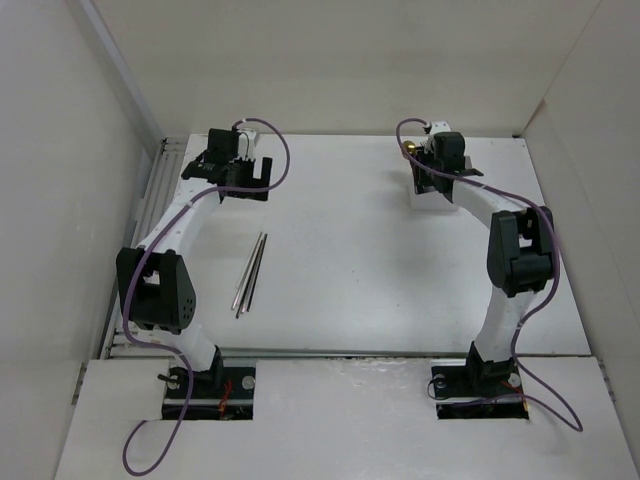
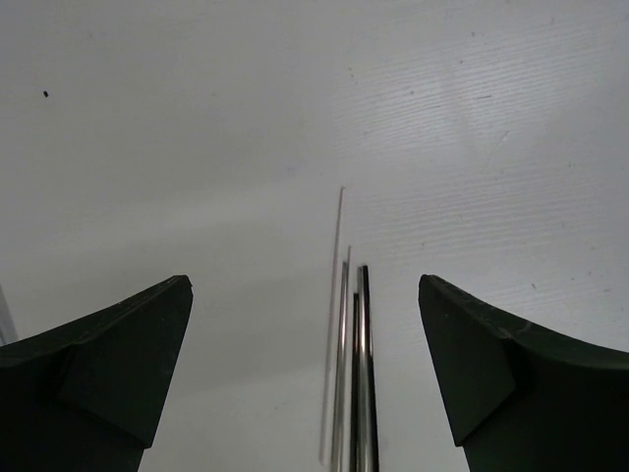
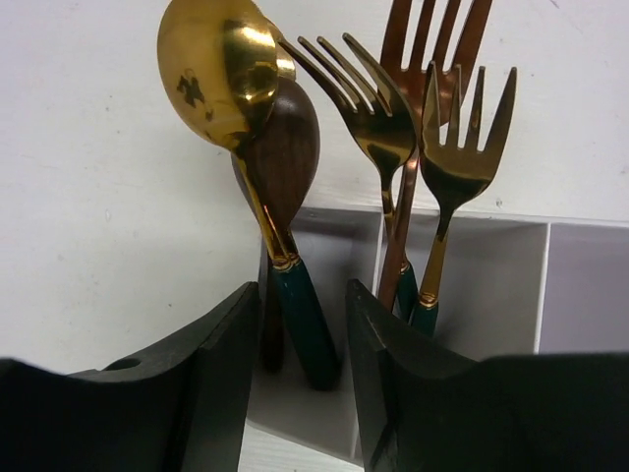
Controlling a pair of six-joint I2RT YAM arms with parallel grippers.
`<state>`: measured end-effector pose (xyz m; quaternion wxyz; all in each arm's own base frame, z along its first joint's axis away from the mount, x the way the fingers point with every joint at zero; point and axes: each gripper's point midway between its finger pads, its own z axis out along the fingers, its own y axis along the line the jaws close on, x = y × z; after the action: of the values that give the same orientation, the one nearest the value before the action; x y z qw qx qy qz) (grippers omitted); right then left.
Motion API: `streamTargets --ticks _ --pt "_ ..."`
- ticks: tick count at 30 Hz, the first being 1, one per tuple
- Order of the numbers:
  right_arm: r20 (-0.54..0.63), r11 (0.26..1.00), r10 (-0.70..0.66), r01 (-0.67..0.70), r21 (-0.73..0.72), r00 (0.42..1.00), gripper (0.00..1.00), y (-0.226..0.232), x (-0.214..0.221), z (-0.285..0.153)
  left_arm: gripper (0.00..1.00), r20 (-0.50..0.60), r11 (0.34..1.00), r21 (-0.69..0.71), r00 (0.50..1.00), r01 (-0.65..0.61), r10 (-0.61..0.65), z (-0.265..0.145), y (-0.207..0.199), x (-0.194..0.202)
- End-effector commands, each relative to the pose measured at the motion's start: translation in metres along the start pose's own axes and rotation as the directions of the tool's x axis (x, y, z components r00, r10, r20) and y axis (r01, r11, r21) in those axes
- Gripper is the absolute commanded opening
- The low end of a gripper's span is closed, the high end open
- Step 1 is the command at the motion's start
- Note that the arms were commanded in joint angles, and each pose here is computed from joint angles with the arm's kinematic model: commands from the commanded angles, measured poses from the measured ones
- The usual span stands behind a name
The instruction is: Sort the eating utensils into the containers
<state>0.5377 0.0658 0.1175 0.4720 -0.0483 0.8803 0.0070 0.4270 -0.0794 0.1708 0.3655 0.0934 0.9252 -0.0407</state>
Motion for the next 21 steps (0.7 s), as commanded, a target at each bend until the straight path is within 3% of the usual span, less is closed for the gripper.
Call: streamTargets --ticks 1,3,4,6,9,16,21 --pt "0.074 1.000 0.024 -0.023 -0.016 0.997 0.46 0.003 -0.033 -0.014 1.00 -0.001 0.993 -0.019 0.993 -0.117 0.117 -0.006 0.003 0.006" --pt "0.085 0.999 0.034 -0.032 -0.028 0.996 0.47 0.005 -0.037 -0.020 0.97 -0.058 0.977 -0.035 0.977 -0.209 0.207 -0.002 0.012 0.025" --pt "0.096 0.999 0.044 -0.041 -0.029 0.994 0.47 0.005 -0.041 -0.027 0.86 -0.122 0.972 -0.032 0.966 -0.232 0.227 0.002 0.015 0.048" --pt "0.116 0.999 0.040 -0.038 -0.019 0.993 0.47 0.007 -0.048 -0.037 0.71 -0.191 0.957 -0.003 0.939 -0.291 0.285 0.006 0.018 0.075" --pt "0.152 1.000 0.029 -0.030 0.001 0.988 0.47 0.014 -0.058 -0.057 0.59 -0.276 0.950 0.021 0.911 -0.312 0.306 0.013 0.020 0.116" --pt "0.226 1.000 0.020 -0.017 -0.015 0.974 0.47 0.030 -0.079 -0.096 0.47 -0.363 0.942 0.036 0.874 -0.334 0.324 0.037 0.022 0.150" --pt "0.243 1.000 0.019 -0.019 -0.001 0.970 0.47 0.029 -0.082 -0.107 0.47 -0.362 0.942 0.078 0.871 -0.328 0.333 0.043 0.016 0.152"
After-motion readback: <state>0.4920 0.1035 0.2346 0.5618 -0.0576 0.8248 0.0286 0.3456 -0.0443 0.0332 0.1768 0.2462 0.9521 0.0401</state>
